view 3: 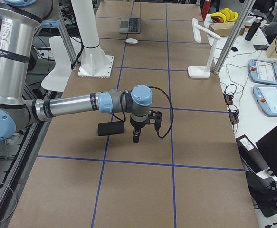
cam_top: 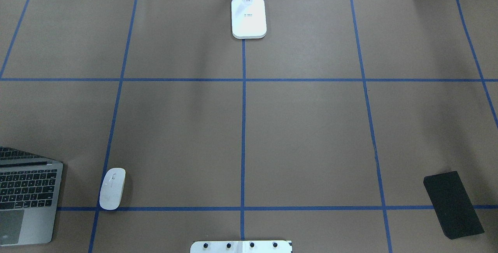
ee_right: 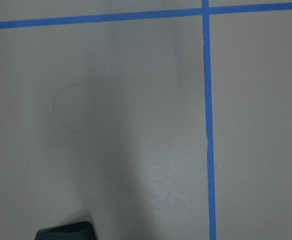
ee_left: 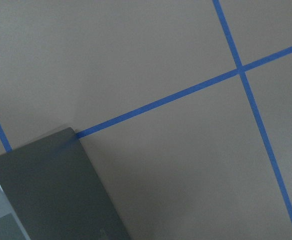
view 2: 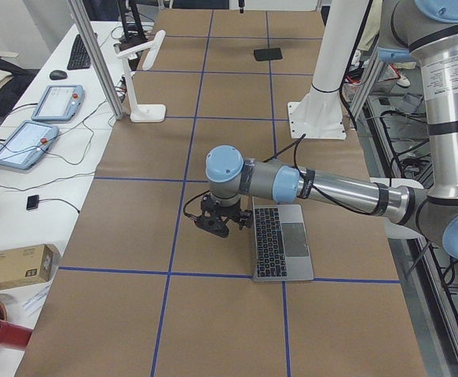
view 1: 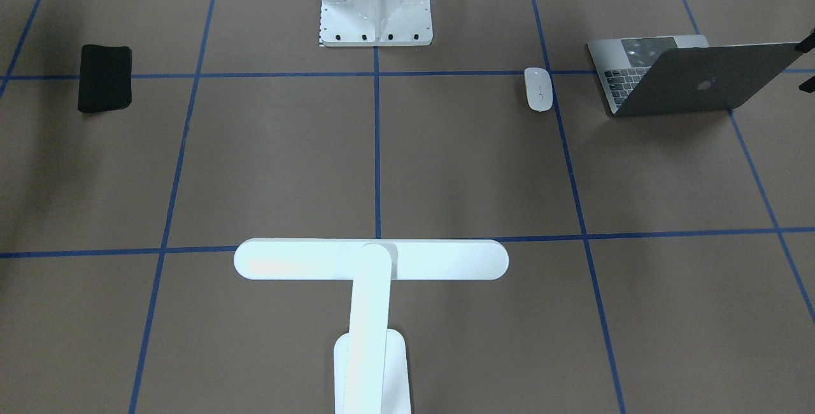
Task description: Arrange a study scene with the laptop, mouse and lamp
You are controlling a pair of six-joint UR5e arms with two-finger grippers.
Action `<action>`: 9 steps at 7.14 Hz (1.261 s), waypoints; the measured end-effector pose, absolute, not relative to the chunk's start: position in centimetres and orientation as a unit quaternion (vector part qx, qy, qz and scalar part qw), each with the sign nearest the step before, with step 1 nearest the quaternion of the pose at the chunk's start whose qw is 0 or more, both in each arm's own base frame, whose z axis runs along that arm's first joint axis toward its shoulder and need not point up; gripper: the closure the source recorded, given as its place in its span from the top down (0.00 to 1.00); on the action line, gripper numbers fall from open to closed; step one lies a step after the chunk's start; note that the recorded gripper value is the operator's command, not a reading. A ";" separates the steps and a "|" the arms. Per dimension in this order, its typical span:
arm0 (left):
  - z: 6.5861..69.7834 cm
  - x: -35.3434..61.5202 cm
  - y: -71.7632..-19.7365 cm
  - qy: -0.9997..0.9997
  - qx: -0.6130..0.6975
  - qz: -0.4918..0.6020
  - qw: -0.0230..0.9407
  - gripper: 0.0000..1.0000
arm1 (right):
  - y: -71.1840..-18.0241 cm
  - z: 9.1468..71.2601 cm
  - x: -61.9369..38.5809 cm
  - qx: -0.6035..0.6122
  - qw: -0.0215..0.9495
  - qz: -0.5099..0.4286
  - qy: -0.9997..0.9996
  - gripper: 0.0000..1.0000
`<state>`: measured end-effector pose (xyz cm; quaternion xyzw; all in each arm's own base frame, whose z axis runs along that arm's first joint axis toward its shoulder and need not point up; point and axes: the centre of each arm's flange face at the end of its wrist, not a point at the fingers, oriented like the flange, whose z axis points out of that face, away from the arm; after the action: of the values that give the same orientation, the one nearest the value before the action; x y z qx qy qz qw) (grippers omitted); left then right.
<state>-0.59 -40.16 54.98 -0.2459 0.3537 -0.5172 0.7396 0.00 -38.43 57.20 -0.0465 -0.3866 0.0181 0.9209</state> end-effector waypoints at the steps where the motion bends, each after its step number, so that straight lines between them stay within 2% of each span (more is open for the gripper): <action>1: 54.9 0.0 -39.6 0.346 -0.255 -0.524 0.736 1.00 | -38.1 57.2 0.0 -0.046 0.918 0.018 -0.393 1.00; 9: 53.1 6.4 -36.1 0.285 -0.319 -0.578 0.695 1.00 | -36.0 55.9 0.2 -0.037 0.915 0.015 -0.402 1.00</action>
<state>6.41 -36.06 53.08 -0.3194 0.2847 -0.5777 0.6951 0.21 -35.99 55.89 -0.0368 -0.4023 0.0149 0.9147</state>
